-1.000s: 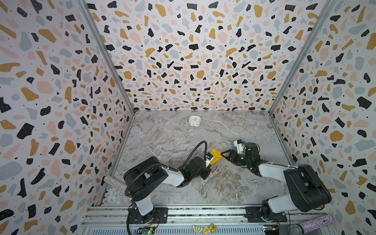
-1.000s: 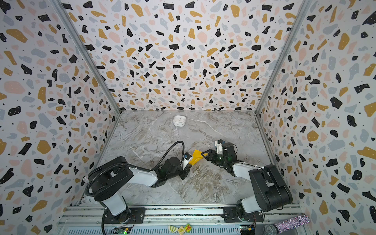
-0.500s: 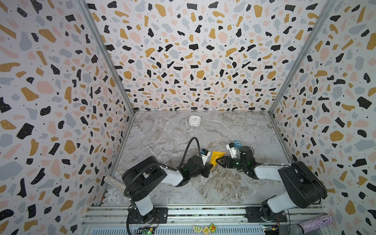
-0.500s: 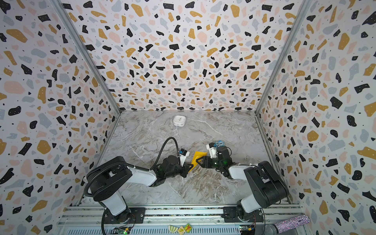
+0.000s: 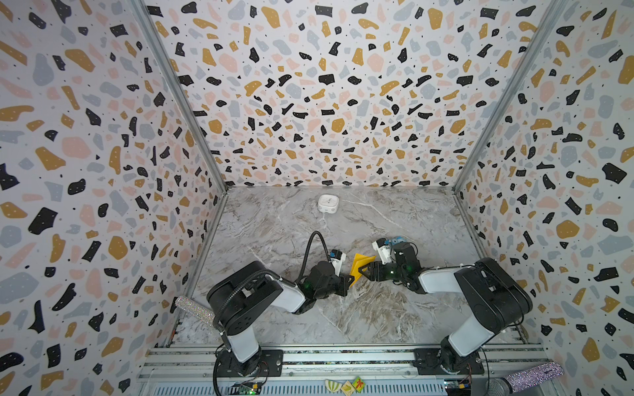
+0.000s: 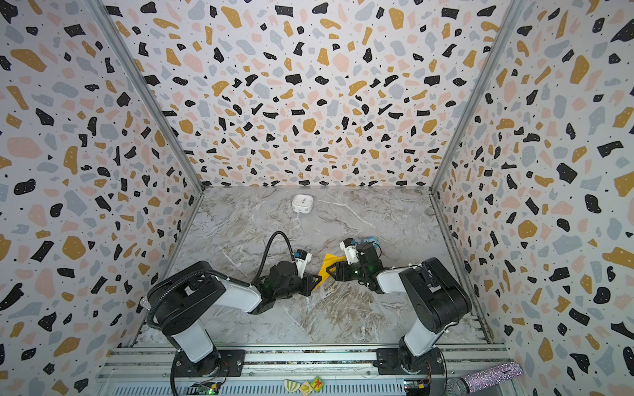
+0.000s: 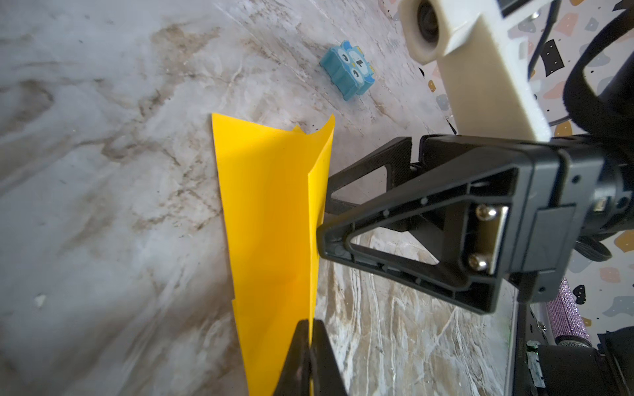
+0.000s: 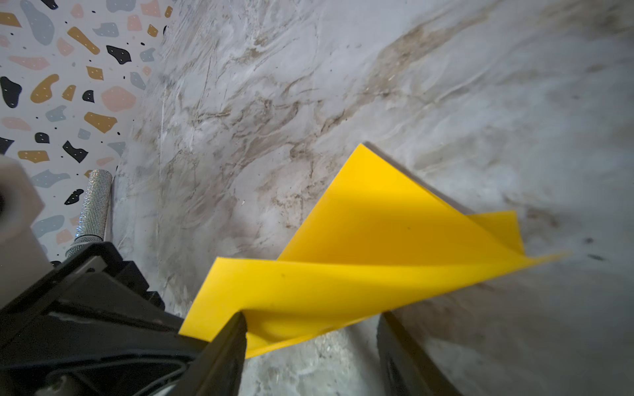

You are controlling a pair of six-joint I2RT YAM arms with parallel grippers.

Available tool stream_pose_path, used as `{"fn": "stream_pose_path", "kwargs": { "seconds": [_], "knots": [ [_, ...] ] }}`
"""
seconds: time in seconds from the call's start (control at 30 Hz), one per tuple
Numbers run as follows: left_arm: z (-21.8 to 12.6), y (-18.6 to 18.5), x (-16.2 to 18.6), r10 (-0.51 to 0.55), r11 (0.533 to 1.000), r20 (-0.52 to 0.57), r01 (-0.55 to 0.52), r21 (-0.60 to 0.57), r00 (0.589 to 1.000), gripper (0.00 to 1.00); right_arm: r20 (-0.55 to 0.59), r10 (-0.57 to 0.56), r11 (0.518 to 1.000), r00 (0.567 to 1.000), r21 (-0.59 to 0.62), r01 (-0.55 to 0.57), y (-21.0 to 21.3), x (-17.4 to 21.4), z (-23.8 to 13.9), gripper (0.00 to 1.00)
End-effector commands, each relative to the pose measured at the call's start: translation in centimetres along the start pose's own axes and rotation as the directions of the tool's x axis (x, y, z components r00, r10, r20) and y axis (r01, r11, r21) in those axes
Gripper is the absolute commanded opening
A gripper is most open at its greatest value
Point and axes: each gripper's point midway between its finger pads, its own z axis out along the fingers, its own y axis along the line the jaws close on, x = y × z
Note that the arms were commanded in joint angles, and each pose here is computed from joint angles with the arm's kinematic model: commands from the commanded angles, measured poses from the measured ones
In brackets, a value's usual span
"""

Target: Fold a paper plane with a square sheet of paper (pick it up from the middle)

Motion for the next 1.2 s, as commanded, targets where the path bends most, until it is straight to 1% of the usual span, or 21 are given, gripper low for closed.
{"fn": "stream_pose_path", "kwargs": {
  "seconds": [0.0, 0.17, 0.37, 0.53, 0.67, 0.83, 1.03, 1.1, 1.17],
  "knots": [
    [0.3, -0.2, -0.2, -0.020, 1.000, 0.002, 0.020, 0.022, 1.000, 0.00, -0.040, 0.013, 0.999, 0.999, 0.038, -0.011, -0.7, 0.8, 0.4, 0.64],
    [0.6, 0.5, 0.2, -0.043, 0.999, -0.016, 0.043, 0.008, 0.999, 0.00, -0.071, 0.040, 0.995, 0.997, 0.093, -0.034, -1.8, 1.4, 0.9, 0.64],
    [0.3, 1.0, 0.2, -0.068, 0.998, -0.005, 0.068, 0.003, 0.998, 0.00, -0.106, 0.036, 0.994, 0.994, 0.109, -0.025, -2.1, 2.3, 1.3, 0.64],
    [-0.2, 1.4, -0.1, -0.096, 0.995, 0.019, 0.095, 0.016, 0.995, 0.00, -0.106, 0.010, 0.998, 0.994, 0.057, -0.004, -1.2, 2.5, 1.1, 0.68],
    [-0.4, 1.6, 0.0, -0.113, 0.993, 0.025, 0.112, 0.021, 0.993, 0.00, -0.122, -0.007, 0.999, 0.992, 0.049, 0.013, -1.1, 2.9, 1.3, 0.69],
    [-0.7, 2.0, -0.1, -0.132, 0.991, 0.036, 0.131, 0.018, 0.991, 0.00, -0.143, -0.021, 0.996, 0.990, 0.081, 0.032, -1.5, 3.5, 1.5, 0.64],
    [-0.8, 2.2, 0.0, -0.141, 0.990, 0.041, 0.140, 0.015, 0.989, 0.00, -0.199, -0.035, 0.987, 0.979, 0.144, 0.065, -2.3, 4.7, 2.5, 0.58],
    [-0.9, 2.3, 0.0, -0.143, 0.990, 0.044, 0.142, 0.015, 0.989, 0.00, -0.218, -0.037, 0.983, 0.975, 0.168, 0.075, -2.6, 5.0, 2.7, 0.58],
    [-0.9, 2.2, 0.0, -0.143, 0.990, 0.043, 0.142, 0.017, 0.989, 0.03, -0.236, -0.033, 0.977, 0.971, 0.196, 0.081, -3.0, 5.3, 3.0, 0.58]
  ]
}}
